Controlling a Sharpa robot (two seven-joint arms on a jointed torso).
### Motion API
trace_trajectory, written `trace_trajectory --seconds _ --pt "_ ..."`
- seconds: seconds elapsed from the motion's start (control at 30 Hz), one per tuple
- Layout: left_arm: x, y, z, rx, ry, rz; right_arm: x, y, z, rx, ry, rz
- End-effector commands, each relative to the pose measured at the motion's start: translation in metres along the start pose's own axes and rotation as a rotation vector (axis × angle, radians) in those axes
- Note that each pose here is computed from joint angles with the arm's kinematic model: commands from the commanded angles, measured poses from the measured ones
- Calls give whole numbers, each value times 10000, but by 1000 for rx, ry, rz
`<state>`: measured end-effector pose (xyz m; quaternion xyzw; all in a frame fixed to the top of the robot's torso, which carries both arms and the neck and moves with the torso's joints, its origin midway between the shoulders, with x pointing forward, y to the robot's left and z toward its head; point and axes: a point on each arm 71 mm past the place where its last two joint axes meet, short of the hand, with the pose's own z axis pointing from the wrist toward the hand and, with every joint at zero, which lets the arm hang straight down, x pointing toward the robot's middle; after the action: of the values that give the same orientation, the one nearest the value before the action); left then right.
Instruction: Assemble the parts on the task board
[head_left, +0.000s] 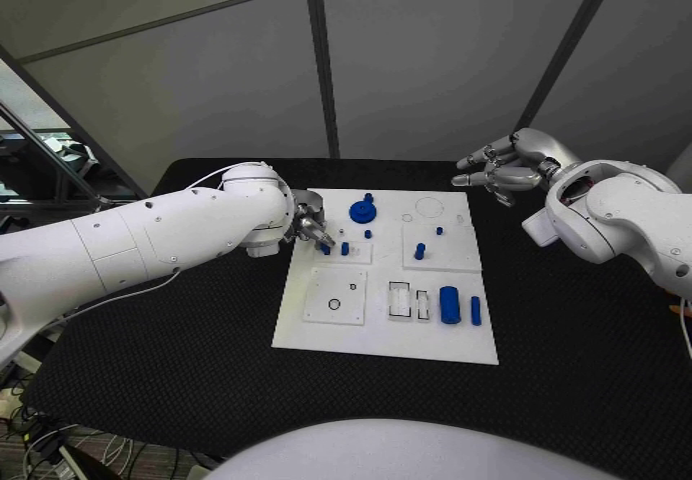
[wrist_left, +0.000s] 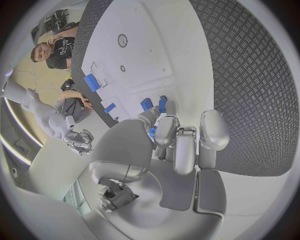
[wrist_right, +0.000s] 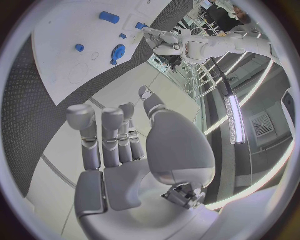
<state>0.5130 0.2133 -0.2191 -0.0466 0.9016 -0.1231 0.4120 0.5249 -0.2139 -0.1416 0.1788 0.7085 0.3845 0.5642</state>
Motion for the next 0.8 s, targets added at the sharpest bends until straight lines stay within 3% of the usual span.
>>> trace_trajectory --seconds 0.03,0.8 --pt "39 8 12 -9 36 25 -1 20 2 -12 5 2" --pt "80 3 41 -19 64 36 -2 19 -2 -12 7 1"
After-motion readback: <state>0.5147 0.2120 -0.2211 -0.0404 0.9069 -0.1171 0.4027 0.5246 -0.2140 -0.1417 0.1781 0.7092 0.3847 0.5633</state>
